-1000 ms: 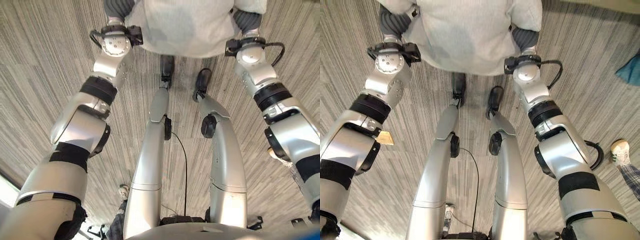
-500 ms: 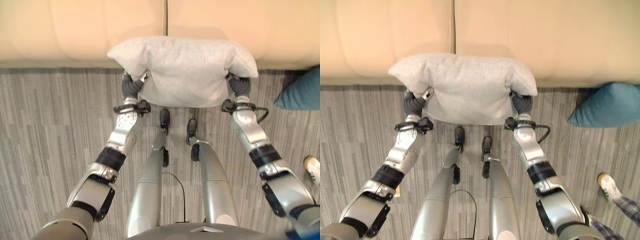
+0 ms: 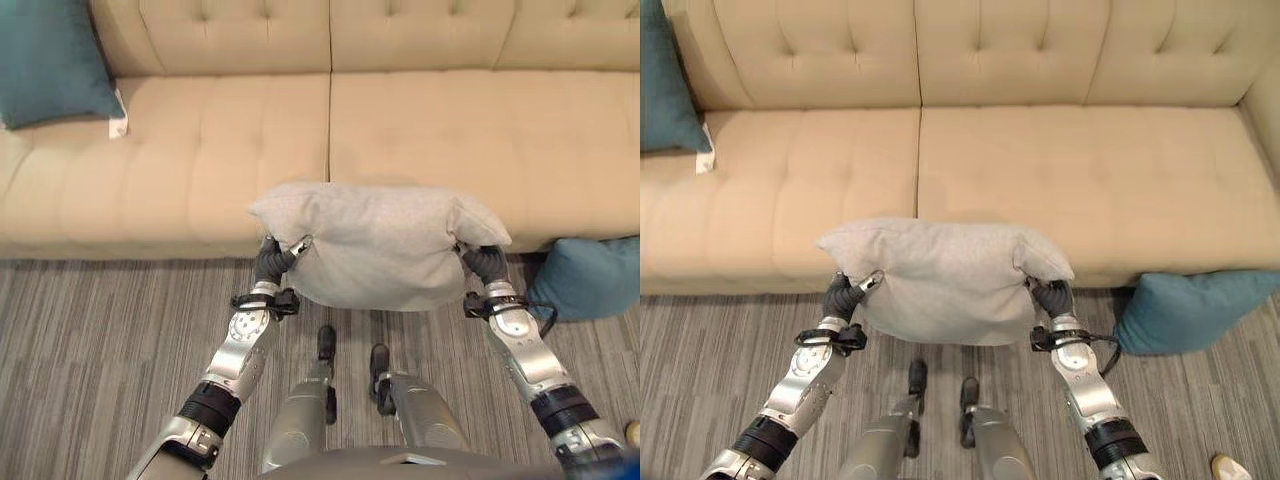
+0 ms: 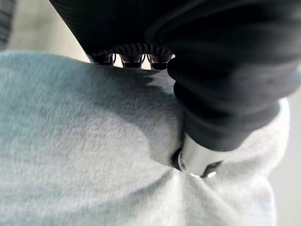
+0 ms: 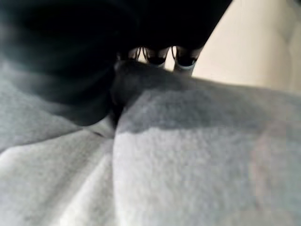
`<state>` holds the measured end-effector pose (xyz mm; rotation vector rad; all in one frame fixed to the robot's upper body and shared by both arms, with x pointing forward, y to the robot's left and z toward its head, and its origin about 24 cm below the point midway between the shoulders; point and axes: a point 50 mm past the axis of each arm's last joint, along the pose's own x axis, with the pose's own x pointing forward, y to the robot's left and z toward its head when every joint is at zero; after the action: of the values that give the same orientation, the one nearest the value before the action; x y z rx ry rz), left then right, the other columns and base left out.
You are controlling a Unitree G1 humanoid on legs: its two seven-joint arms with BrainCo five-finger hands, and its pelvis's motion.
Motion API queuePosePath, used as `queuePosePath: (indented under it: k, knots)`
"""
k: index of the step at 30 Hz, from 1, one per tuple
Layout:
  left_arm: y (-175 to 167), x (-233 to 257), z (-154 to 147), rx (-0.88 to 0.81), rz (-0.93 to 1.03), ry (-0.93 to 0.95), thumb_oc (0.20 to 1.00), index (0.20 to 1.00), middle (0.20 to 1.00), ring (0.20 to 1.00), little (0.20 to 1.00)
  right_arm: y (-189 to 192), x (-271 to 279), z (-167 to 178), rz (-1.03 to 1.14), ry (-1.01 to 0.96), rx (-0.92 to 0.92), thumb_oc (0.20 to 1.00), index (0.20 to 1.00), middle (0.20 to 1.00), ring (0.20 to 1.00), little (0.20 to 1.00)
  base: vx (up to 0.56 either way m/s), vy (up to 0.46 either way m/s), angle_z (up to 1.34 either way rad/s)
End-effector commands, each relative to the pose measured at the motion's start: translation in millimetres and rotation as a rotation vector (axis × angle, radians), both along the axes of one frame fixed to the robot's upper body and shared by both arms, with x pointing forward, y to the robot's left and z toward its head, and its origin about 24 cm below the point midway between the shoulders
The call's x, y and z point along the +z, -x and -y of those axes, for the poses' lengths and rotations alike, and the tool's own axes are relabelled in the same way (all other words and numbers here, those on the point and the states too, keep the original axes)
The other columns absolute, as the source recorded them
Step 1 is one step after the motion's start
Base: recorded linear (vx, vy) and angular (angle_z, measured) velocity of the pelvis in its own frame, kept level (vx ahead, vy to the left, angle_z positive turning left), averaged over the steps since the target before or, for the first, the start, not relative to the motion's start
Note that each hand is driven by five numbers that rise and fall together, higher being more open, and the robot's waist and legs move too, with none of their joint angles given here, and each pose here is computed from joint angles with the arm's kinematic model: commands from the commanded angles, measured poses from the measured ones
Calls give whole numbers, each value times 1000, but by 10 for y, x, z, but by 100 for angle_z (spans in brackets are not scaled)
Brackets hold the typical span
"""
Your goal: Pick up all the scattered cushions and arrange them neatly on the sofa.
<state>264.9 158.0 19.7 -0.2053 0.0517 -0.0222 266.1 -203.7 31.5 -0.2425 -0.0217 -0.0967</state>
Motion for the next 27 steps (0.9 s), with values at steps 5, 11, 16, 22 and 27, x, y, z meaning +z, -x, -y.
queuePosePath:
  k: [5, 11, 16, 22, 27]
  knots:
    - [-63, 305, 198, -101, 160, 40, 200, 200, 200, 200, 200, -34, 339, -41, 175, 6, 48, 200, 200, 200, 200, 200, 65, -61, 2]
    - [-16, 278, 188, -109, 151, -1, 200, 200, 200, 200, 200, -38, 328, -33, 161, 2, 49, 200, 200, 200, 200, 200, 142, 68, -11]
    - [62, 272, 97, -95, 152, -8, 200, 200, 200, 200, 200, -82, 353, -141, 166, -16, 100, 200, 200, 200, 200, 200, 164, 174, -24]
    - [93, 338, -55, -65, 188, -67, 200, 200, 200, 200, 200, -168, 432, -344, 199, -32, 174, 200, 200, 200, 200, 200, 74, 189, -26]
    - [106, 330, -52, -65, 187, -54, 200, 200, 200, 200, 200, -182, 431, -348, 190, -33, 191, 200, 200, 200, 200, 200, 172, 27, -16]
